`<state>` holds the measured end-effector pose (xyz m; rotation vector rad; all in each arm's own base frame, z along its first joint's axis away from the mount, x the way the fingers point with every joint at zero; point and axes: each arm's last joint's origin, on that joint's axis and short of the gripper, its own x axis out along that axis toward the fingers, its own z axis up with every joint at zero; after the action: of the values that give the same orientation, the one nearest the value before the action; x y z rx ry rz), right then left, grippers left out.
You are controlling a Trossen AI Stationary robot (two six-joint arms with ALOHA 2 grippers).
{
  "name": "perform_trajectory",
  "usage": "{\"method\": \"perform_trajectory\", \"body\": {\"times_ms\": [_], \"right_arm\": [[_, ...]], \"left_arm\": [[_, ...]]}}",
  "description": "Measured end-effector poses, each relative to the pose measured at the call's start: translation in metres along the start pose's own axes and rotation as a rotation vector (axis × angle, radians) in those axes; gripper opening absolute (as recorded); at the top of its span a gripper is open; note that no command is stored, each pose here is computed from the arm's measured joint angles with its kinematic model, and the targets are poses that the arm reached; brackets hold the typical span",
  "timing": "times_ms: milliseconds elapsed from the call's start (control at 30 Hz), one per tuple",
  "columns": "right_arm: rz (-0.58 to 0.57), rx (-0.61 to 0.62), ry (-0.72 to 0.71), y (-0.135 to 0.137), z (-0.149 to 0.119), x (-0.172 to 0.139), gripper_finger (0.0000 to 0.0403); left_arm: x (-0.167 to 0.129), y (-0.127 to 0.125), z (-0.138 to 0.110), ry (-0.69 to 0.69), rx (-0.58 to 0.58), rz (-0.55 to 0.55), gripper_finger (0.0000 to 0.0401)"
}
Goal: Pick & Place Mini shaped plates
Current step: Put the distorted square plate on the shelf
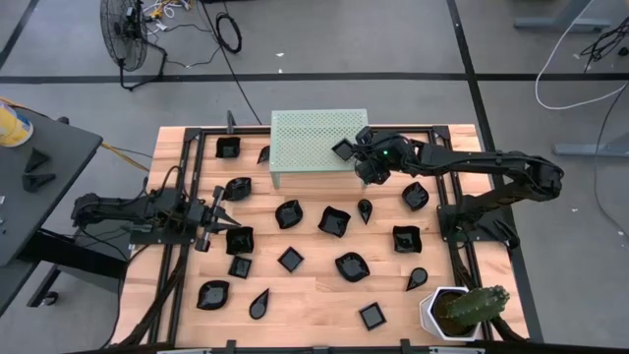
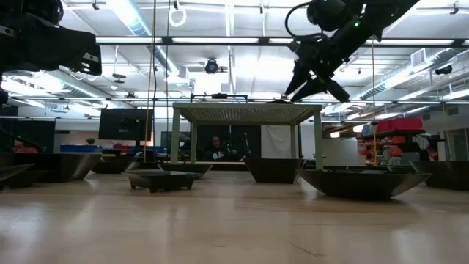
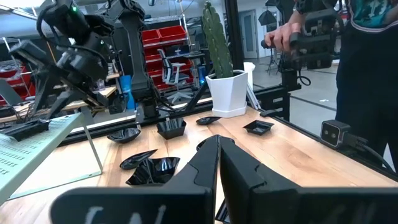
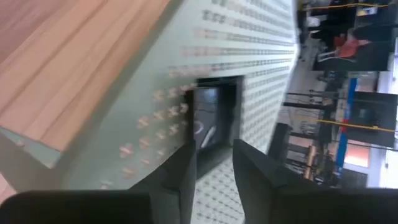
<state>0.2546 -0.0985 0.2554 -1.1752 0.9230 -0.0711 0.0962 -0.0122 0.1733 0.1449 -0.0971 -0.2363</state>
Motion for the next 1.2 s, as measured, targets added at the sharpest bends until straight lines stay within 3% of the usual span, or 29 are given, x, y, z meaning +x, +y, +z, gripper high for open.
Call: {"method": "perform_trajectory", "body": {"times_ms": [167, 367, 567, 900, 1033, 1200], "right_arm": [[-0.038, 0.015, -0.012, -0.005, -0.002, -0.013, 0.0115], [-0.099, 0.159, -0.028, -0.011, -0.004, -0.035, 0.0116], [-0.191, 0.254, 0.065, -0.014, -0.005, -0.058, 0.0116], [-0.139, 0.59, 0.138, 0.002, -0.011, -0.081, 0.0116], [-0.143, 0.783, 0.238, 0.01, -0.017, -0.085, 0.0116], [-0.112, 0.898, 0.353, 0.02, -0.026, -0.088, 0.0116]], "left_arm": [[0.0, 0.0, 0.0, 0.0, 0.0, 0.0, 0.0023], [0.0, 0.0, 0.0, 0.0, 0.0, 0.001, 0.0023], [0.0, 0.0, 0.0, 0.0, 0.0, 0.001, 0.0023], [0.0, 0.0, 0.0, 0.0, 0.0, 0.001, 0.0023], [0.0, 0.0, 0.0, 0.0, 0.0, 0.001, 0.0023], [0.0, 0.0, 0.0, 0.0, 0.0, 0.0, 0.0023]]}}
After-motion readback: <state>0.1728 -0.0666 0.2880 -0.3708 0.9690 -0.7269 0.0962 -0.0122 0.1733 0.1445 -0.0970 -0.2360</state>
